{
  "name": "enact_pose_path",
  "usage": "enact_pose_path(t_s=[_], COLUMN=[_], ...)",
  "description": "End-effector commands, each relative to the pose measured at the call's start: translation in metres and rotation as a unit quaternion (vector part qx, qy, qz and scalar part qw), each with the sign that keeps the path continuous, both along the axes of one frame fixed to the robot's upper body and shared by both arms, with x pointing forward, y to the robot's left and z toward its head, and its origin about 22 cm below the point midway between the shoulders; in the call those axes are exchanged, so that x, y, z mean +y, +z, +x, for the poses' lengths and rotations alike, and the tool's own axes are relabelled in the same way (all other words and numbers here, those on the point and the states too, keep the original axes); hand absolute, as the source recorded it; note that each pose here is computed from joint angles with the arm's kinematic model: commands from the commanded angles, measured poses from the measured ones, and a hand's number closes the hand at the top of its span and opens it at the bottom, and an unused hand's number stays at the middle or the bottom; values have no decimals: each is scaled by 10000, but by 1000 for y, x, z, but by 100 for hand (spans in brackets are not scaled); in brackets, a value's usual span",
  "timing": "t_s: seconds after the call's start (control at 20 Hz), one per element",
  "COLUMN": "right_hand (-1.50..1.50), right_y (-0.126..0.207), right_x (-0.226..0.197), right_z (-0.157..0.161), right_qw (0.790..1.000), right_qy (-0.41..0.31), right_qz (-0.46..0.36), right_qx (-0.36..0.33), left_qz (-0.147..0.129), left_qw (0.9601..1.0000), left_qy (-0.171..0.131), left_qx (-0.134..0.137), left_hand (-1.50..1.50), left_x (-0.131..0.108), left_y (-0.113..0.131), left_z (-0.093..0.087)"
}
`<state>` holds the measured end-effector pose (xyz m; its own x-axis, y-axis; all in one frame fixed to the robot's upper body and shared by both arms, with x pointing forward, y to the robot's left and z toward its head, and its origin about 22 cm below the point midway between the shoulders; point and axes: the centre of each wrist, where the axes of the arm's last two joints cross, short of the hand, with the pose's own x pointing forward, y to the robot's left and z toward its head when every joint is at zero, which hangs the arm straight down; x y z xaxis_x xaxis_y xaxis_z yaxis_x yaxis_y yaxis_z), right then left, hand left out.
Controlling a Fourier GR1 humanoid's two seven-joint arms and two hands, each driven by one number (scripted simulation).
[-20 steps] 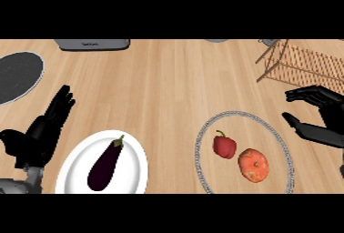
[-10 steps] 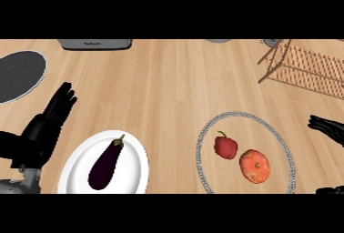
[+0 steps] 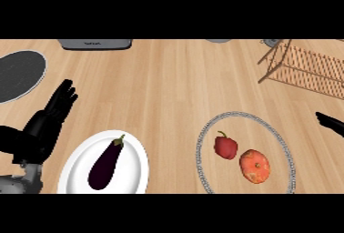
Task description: Pick the squash from the placemat and place it in the tiered shelf
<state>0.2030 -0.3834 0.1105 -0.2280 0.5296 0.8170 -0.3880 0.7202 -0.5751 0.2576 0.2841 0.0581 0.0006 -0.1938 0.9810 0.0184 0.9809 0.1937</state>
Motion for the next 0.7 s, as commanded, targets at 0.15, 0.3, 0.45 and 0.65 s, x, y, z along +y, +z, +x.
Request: enact_pose_path(t_s=[0.15,0.3,0.45,0.65], right_hand=[-150,-150,-150,-150], right_y=[8,10,-2,-18], right_x=[43,61,74,77], right_z=[-12,0,-4,12], right_qw=[9969,9935,9866,9820], right_qy=[147,52,22,65], right_qz=[-662,-1104,-1608,-1835], right_qx=[405,271,286,432], left_qz=[-80,9,-57,17], left_qw=[10000,10000,10000,10000], left_qy=[-6,-13,-12,-84], left_qx=[43,46,-10,-3], left_hand=[0,0,0,0], left_x=[-1,9,2,8], left_y=[6,3,4,5], left_z=[0,1,-10,0])
